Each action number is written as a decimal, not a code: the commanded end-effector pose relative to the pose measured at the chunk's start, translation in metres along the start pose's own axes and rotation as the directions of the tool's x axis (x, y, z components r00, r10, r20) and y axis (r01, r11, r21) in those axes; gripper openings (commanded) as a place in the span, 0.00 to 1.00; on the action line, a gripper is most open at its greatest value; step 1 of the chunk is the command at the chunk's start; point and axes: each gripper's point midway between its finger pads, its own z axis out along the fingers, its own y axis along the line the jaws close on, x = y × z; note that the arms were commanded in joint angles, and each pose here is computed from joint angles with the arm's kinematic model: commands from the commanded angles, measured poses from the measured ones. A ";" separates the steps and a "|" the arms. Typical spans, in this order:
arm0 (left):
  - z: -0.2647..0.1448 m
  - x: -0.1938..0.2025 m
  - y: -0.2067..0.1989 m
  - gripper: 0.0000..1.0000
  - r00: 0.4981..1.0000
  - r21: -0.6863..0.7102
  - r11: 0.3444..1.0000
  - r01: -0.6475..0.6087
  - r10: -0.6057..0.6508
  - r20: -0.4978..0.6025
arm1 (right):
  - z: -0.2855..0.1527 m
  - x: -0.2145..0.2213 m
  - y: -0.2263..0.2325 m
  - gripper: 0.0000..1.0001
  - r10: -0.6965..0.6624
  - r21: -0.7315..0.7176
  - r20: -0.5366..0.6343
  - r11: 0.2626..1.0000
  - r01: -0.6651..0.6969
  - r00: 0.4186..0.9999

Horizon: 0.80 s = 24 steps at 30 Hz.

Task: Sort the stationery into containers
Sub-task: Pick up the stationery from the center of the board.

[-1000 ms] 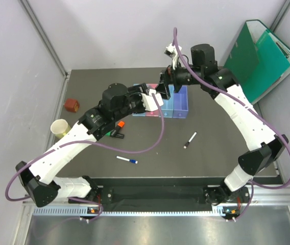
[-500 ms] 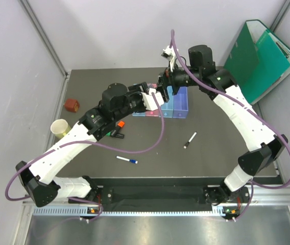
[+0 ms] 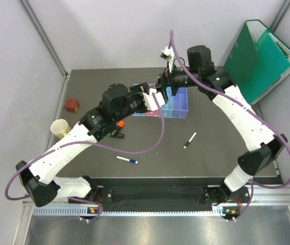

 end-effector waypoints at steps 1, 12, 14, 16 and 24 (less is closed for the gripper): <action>-0.011 -0.038 0.030 0.12 0.993 -0.091 0.996 0.023 -0.012 0.114 | 0.006 -0.008 0.008 1.00 -0.042 -0.035 0.022 0.999 0.042 0.999; -0.015 -0.038 0.037 0.11 0.993 -0.137 0.991 0.004 0.012 0.115 | 0.009 -0.002 0.009 0.95 -0.040 -0.033 0.009 0.999 0.040 0.999; -0.015 -0.038 0.039 0.11 0.992 -0.149 0.989 0.004 0.015 0.122 | 0.010 0.002 0.008 0.92 -0.035 -0.030 0.002 0.999 0.035 0.999; -0.018 -0.036 0.043 0.11 0.993 -0.184 0.983 0.002 0.020 0.114 | 0.010 0.003 0.006 0.91 -0.035 -0.026 0.001 0.999 0.035 0.999; -0.026 -0.037 0.055 0.09 0.992 -0.253 0.967 -0.012 0.043 0.119 | 0.011 0.004 0.004 0.90 -0.036 -0.015 -0.002 0.999 0.036 0.999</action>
